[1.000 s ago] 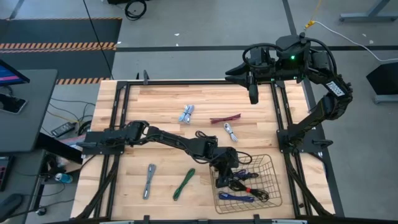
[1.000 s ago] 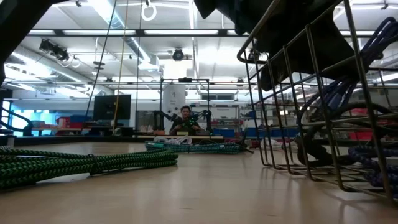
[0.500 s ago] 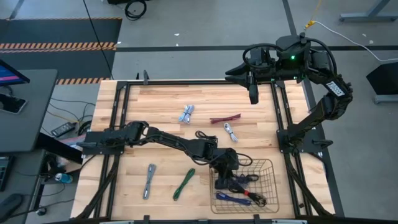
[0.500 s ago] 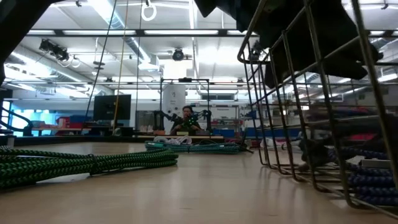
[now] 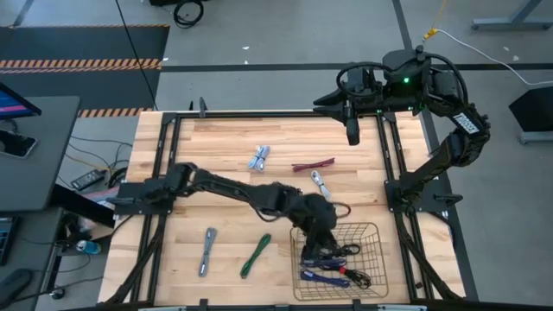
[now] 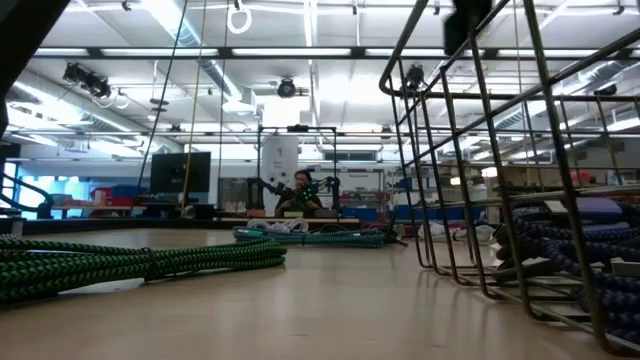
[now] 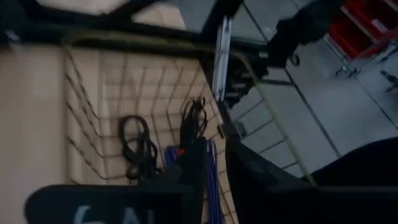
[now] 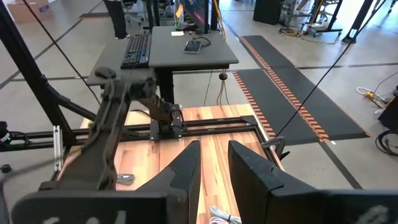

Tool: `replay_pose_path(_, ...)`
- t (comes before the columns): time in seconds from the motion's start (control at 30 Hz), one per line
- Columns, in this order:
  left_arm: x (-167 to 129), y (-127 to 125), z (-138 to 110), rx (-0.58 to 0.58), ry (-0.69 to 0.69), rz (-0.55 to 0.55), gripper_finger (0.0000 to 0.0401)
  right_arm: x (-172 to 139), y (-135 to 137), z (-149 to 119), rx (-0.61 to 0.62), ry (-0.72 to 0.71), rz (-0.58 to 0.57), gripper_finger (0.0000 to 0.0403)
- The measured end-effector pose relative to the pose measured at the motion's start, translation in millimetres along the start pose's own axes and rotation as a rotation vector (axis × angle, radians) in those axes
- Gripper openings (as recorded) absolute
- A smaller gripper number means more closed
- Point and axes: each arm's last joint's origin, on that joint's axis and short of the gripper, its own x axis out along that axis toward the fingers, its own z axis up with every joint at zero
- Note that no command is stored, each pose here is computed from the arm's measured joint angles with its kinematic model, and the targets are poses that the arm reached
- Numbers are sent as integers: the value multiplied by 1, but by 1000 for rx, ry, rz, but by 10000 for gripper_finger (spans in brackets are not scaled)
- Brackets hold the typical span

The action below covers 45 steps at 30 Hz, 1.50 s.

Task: Pick and place USB-C Cables
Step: Adjust the wire basket

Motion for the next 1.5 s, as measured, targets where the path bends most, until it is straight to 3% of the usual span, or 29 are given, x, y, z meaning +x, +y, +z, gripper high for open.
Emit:
replay_pose_path(0.1, -29, -11, 19, 20, -36, 22, 35, -2, 0, 0, -4, -1, 2, 87)
replay_pose_path(0.2, -67, -27, 35, 75, -44, 110, 9, -5, 1, -3, 28, 27, 37, 87)
replay_pose_path(0.43, -144, -69, 29, 169, 103, 633, 8, -6, 17, -23, 113, 249, 102, 81)
replay_pose_path(0.6, -196, -83, 11, 86, 201, 968, 4, 10, 33, -47, 126, 422, 60, 59)
replay_pose_path(0.77, -243, -88, -5, -91, 248, 1153, 4, 30, 46, -79, 154, 608, 37, 10)
replay_pose_path(0.83, -253, -90, -7, -136, 211, 1188, 4, 39, 53, -95, 176, 695, 35, 7)
replay_pose_path(1.0, -271, -98, -7, -114, 160, 1183, 4, 59, 79, -138, 209, 869, 40, 4)
replay_pose_path(1.33, -284, -91, -2, -80, 139, 1237, 4, 93, 156, -201, 389, 821, 341, 2)
replay_pose_path(1.5, -287, -81, 1, -83, 155, 1266, 4, 94, 171, -239, 468, 901, 331, 1)
